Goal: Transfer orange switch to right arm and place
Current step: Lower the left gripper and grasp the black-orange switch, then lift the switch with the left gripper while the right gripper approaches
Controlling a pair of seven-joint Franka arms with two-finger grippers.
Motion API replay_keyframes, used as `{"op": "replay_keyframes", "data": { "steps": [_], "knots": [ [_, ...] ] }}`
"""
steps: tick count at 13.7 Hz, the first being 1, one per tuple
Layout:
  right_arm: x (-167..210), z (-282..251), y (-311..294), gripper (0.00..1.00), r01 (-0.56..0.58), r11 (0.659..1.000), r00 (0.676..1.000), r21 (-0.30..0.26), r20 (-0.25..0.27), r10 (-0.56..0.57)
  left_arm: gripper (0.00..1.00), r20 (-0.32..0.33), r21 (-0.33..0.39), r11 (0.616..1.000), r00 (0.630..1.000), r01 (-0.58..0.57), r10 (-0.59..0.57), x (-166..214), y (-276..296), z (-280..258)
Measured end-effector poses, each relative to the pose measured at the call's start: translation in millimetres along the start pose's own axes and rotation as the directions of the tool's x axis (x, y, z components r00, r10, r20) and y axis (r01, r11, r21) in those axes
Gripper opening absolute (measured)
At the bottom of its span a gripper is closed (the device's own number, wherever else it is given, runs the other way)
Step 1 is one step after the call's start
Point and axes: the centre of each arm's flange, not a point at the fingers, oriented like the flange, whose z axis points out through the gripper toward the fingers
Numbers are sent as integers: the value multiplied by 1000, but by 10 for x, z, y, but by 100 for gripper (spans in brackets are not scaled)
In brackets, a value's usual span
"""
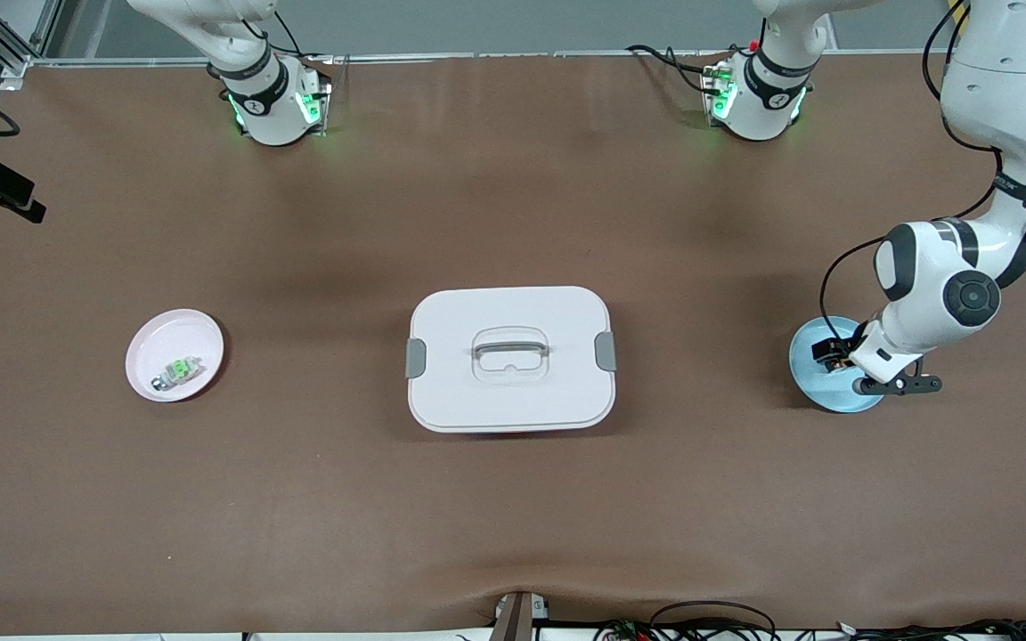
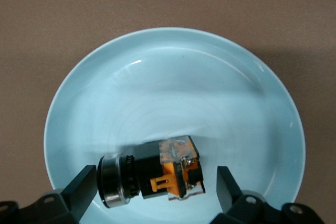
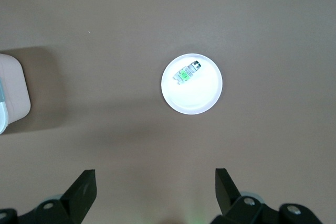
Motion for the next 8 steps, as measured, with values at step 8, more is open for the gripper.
{"op": "replay_keyframes", "data": {
  "steps": [8],
  "knots": [
    [-1,1,-2,100,0,1000,1000,0,1,0,98,-8,-1,1000,1000,19,-19,3,-95,10]
  ]
}}
